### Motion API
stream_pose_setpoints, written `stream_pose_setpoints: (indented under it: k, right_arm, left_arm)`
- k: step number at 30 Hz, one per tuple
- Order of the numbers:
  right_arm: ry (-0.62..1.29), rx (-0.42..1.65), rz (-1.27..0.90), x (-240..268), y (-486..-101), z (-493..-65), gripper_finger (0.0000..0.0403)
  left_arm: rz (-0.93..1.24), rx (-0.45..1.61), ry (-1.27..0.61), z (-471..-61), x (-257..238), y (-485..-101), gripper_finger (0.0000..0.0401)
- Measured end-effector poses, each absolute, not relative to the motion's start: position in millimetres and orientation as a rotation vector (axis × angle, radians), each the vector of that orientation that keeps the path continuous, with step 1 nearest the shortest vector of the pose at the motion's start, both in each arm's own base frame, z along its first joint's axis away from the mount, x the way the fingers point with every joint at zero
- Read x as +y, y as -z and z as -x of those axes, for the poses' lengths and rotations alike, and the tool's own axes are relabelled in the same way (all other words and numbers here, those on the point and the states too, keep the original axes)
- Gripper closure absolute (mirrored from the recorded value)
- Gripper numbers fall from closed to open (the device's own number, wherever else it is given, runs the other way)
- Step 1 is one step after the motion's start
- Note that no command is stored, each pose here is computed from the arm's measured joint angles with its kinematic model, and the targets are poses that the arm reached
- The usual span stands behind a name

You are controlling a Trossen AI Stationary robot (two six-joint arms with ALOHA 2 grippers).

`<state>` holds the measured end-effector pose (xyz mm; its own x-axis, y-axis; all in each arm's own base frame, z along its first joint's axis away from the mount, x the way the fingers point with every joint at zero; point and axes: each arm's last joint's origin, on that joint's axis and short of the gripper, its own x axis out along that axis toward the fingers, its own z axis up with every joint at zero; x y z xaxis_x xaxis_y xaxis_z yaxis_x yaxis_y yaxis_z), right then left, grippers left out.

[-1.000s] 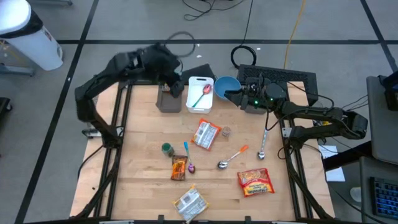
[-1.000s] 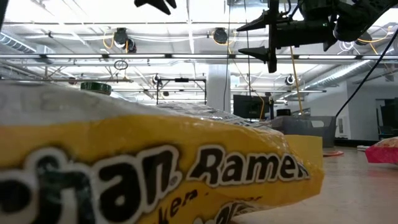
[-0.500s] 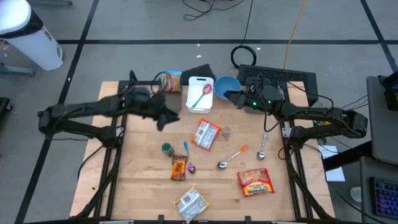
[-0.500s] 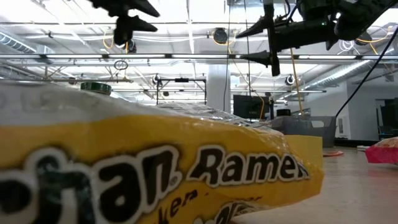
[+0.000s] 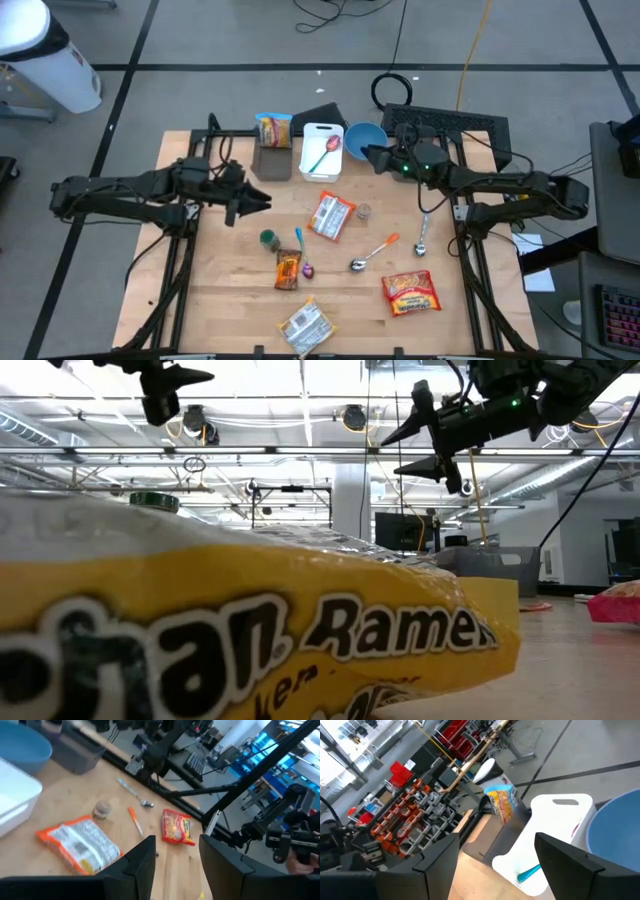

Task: Pick & Place Food Item
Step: Put the blue spoon into the white bin

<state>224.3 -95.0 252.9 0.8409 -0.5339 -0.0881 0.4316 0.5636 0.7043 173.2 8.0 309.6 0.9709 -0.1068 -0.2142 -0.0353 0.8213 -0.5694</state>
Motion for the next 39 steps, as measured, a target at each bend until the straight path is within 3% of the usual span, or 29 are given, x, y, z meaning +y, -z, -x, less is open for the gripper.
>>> stream_pose_setpoints:
  k: [10,19,29,39]
  right_arm:
    - [0.567,-0.104,-0.841,-93.4,-242.2,-232.7,0.0149]
    - [0.452,-0.155,-0.812,-77.3,-243.8,-247.8,0.0149]
    - [0.393,-0.137,-0.815,-64.2,-234.6,-261.2,0.0149]
    - [0.336,-0.193,-0.862,-61.8,-239.8,-262.5,0.0149]
  left_arm:
    - [0.619,0.126,-0.016,-189.3,11.9,-314.5,0.0244]
    - [0.56,0.121,0.112,-203.3,9.4,-312.9,0.0244]
    - [0.612,0.257,0.179,-200.5,6.2,-303.0,0.0245]
    - [0.537,0.45,0.075,-191.9,-2.6,-311.8,0.0245]
